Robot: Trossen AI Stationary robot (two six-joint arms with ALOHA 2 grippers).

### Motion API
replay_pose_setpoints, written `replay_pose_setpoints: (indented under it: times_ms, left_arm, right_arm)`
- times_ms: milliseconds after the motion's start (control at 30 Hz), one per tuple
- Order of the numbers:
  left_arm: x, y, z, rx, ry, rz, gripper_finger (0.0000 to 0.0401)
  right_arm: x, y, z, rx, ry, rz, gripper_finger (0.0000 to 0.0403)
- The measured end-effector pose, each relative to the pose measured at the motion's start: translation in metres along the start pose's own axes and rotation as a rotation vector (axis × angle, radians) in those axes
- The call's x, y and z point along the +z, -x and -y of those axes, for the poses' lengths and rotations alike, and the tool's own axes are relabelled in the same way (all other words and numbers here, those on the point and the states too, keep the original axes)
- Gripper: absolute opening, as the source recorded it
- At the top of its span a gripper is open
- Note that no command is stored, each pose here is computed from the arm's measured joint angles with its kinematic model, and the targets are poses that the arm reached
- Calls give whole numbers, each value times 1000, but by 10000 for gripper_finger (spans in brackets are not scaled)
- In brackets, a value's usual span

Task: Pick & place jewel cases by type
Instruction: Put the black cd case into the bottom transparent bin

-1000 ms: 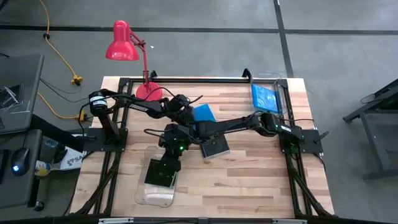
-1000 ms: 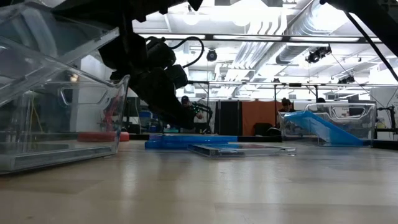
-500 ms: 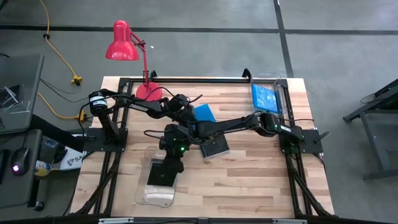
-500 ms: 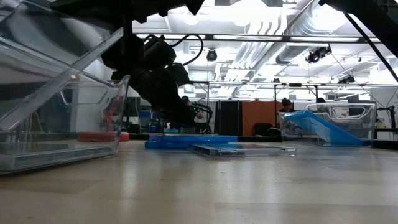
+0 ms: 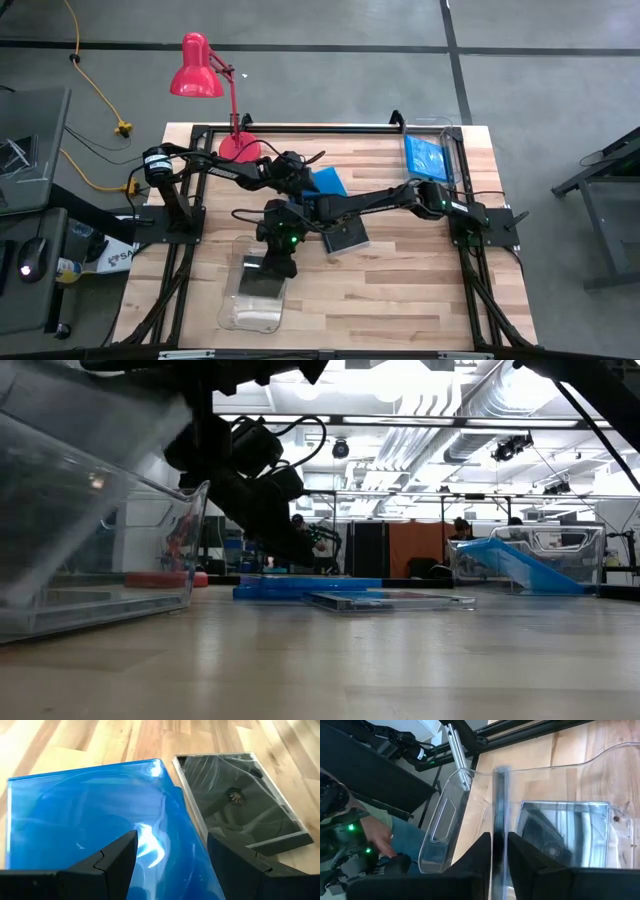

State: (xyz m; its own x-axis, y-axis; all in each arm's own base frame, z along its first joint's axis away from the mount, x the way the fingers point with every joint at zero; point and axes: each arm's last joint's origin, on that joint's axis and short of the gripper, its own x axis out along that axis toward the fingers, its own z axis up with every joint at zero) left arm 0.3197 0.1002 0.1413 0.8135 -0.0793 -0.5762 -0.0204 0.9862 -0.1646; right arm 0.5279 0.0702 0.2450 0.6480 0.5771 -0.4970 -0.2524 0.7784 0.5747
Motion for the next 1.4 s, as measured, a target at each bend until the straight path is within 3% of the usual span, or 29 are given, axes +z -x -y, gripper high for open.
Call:
replay_pose_setpoints:
  times_ms: [600,867,1167,1400]
  left_arm:
    - [0,0,0,13,1,-1,239]
    - [1,0,3,-124,4,15,239]
    - [2,4,3,-294,19,33,239]
    - [3,16,-14,-418,154,47,239]
  right_arm:
    - [12,3,-5,45,-17,105,67]
    - [39,36,-20,69,54,255,64]
    - [69,109,-49,-108,154,455,36]
    - [67,174,-74,-441,127,487,3]
